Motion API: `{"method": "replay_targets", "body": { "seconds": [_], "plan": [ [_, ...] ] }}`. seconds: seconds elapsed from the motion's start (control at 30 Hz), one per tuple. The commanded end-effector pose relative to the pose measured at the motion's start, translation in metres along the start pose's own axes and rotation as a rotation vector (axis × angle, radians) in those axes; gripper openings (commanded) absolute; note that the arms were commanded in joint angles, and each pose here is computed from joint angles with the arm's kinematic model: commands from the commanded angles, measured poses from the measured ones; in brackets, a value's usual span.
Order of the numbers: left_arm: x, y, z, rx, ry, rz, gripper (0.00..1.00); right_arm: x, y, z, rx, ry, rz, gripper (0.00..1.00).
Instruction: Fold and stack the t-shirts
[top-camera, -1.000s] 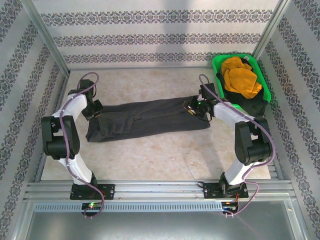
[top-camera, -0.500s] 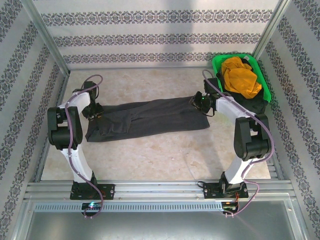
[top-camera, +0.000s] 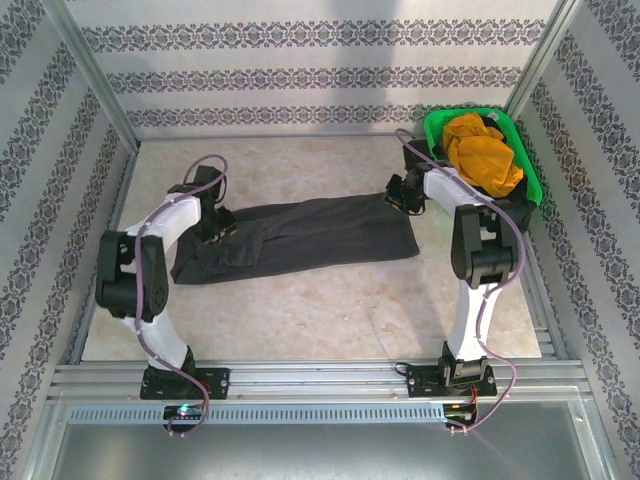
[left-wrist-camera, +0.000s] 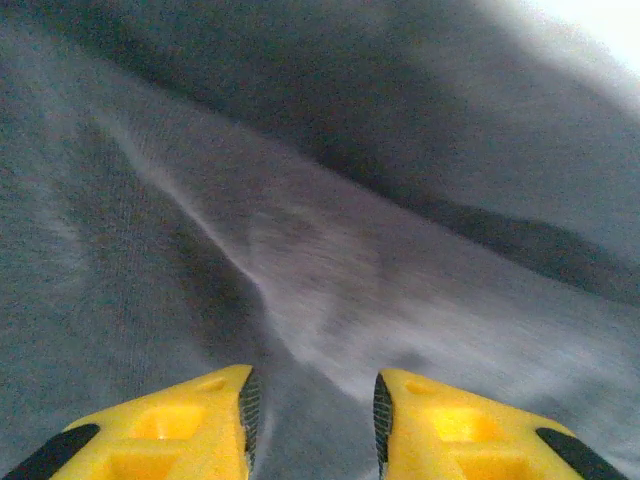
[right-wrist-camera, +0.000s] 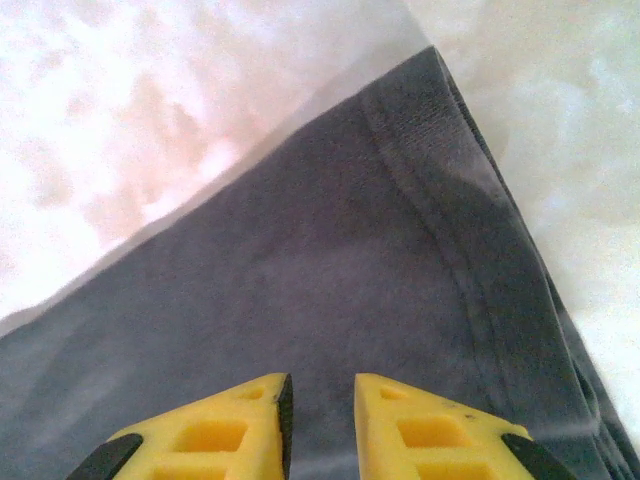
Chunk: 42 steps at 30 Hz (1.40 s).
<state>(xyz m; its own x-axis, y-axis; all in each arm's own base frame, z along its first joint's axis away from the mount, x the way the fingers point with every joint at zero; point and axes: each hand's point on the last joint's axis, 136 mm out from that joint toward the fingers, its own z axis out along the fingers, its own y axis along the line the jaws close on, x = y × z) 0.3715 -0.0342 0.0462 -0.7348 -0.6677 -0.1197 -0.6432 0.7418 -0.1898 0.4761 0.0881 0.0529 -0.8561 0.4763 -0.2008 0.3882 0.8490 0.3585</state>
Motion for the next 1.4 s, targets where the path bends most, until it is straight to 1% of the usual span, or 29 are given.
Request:
{"method": "replay_targets", "body": {
  "seconds": [0.0,0.1,0.2,0.3,0.43,0.5,0.57,0.7,0.83,0.97,1.03,1.1,1.17,1.23,1.3,1.37],
  "plan": [
    [-0.003,0.015,0.026,-0.042,0.05,-0.138,0.36,0.027,-0.023,0.014,0.167,0.146,-0.033,0.25],
    [-0.02,0.018,0.037,-0.078,0.057,-0.127,0.36,0.047,-0.038,0.016,0.281,0.214,-0.042,0.25],
    [-0.045,0.011,0.043,-0.102,0.039,-0.093,0.36,0.074,-0.055,0.006,0.381,0.259,-0.036,0.25],
    [-0.075,-0.011,0.05,-0.093,0.021,-0.048,0.36,0.109,-0.072,-0.008,0.445,0.283,-0.023,0.24],
    [-0.108,-0.056,0.065,-0.012,0.009,0.001,0.36,0.164,-0.089,-0.025,0.459,0.307,0.019,0.24],
    [-0.12,-0.083,0.075,0.047,-0.003,0.02,0.37,0.192,-0.089,-0.031,0.439,0.325,0.03,0.24],
    [-0.127,-0.118,0.083,0.132,-0.015,0.041,0.37,0.228,-0.088,-0.03,0.398,0.374,0.06,0.23],
    [-0.128,-0.181,0.097,0.28,-0.023,0.067,0.37,0.283,-0.077,-0.024,0.364,0.448,0.039,0.23],
    [-0.113,-0.246,0.109,0.451,-0.026,0.097,0.37,0.327,-0.048,-0.008,0.298,0.524,0.023,0.24],
    [-0.095,-0.3,0.12,0.638,-0.027,0.078,0.37,0.356,-0.012,0.006,0.221,0.569,0.006,0.24],
    [-0.089,-0.318,0.124,0.695,-0.03,0.072,0.36,0.365,0.005,0.01,0.188,0.592,0.004,0.25],
    [-0.089,-0.333,0.119,0.74,-0.052,0.075,0.39,0.368,0.02,0.01,0.159,0.596,-0.004,0.26],
    [-0.096,-0.342,0.103,0.774,-0.082,0.069,0.43,0.364,0.03,0.005,0.132,0.584,-0.01,0.27],
    [-0.105,-0.35,0.075,0.806,-0.13,0.084,0.49,0.356,0.038,-0.004,0.097,0.56,-0.028,0.3],
    [-0.113,-0.357,0.035,0.833,-0.178,0.112,0.53,0.346,0.048,-0.02,0.054,0.53,-0.072,0.36],
    [-0.115,-0.355,-0.003,0.82,-0.207,0.146,0.58,0.337,0.052,-0.039,0.029,0.512,-0.114,0.4]
  ]
}}
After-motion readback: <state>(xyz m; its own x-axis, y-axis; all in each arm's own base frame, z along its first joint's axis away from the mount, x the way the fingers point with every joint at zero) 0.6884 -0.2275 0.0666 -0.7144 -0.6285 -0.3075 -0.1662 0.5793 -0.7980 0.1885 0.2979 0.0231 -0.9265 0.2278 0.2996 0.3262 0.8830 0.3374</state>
